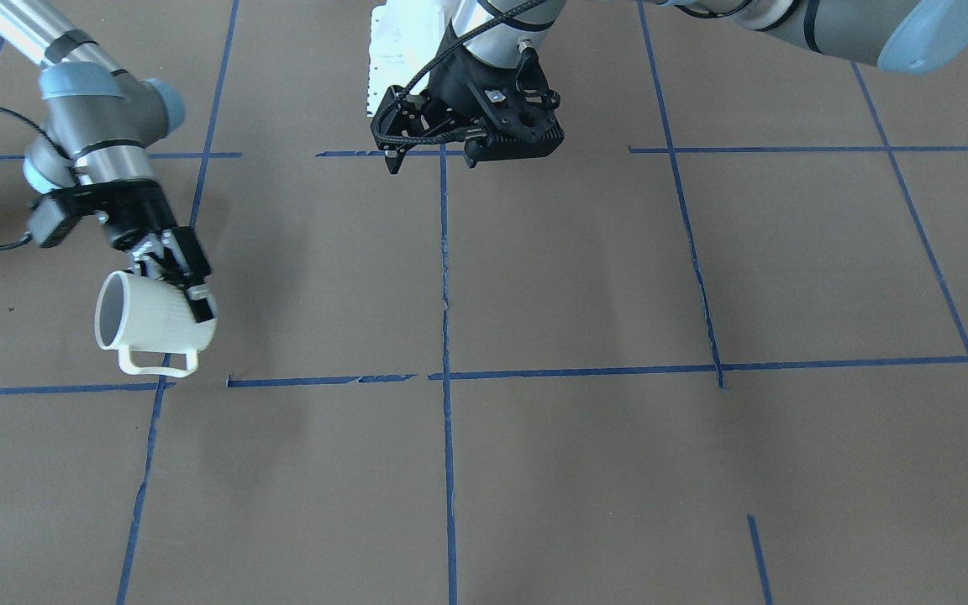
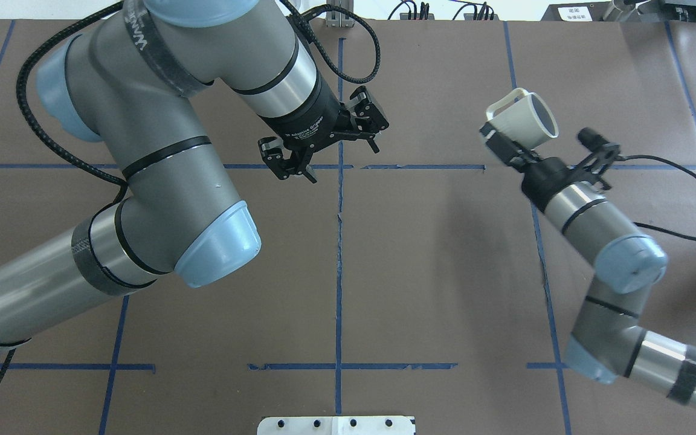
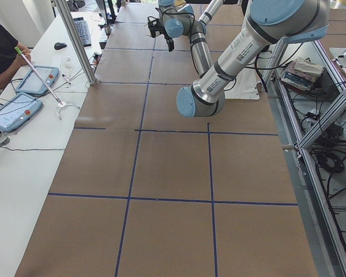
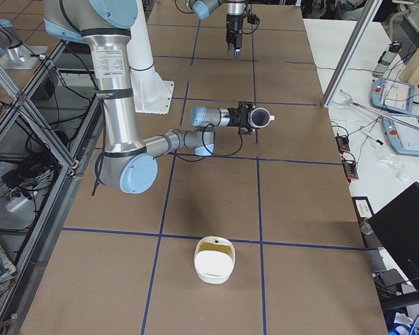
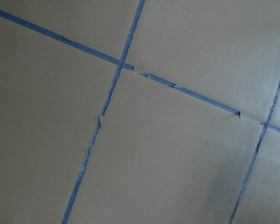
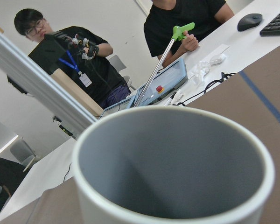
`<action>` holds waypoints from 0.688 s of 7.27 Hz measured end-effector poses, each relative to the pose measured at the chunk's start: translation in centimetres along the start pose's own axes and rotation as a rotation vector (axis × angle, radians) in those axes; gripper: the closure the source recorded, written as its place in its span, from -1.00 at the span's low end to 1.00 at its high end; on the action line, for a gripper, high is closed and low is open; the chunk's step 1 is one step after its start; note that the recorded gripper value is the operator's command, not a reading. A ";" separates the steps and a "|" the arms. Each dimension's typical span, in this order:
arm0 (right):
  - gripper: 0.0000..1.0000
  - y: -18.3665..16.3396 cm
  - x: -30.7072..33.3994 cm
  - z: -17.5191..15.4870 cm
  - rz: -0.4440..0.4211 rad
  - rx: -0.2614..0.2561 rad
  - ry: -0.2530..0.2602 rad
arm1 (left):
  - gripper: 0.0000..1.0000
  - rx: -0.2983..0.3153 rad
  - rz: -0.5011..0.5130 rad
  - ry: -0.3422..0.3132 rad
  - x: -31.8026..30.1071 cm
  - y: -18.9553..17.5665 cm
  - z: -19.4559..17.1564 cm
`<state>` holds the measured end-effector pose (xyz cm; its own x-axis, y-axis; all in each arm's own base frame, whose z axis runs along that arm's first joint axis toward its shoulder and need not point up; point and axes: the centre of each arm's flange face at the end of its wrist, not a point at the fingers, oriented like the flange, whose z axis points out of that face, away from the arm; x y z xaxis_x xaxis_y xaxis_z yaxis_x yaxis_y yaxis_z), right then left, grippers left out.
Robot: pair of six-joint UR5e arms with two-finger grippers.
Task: Left arm hands cup to right arm to dump lemon
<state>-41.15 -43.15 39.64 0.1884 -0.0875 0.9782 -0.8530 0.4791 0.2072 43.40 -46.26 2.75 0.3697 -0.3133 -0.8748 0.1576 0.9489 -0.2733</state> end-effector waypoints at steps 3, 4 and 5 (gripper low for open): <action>0.43 6.7 -8.5 1.2 -0.386 -0.020 0.016 | -0.92 0.015 -0.002 -0.004 0.1 -0.5 0.3; 0.45 8.0 -10.4 1.6 -0.480 -0.031 0.045 | -0.90 0.027 -0.006 -0.009 0.1 -0.8 0.4; 0.44 9.4 -12.0 1.5 -0.565 -0.045 0.075 | -0.87 0.035 -0.016 -0.018 0.1 -1.3 0.5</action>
<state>-52.13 -38.89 29.87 0.6444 -0.2796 0.7117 -0.5888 0.4125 0.6951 43.69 -47.49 3.24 0.3831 -0.3289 -0.8632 0.1957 0.9421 -0.2722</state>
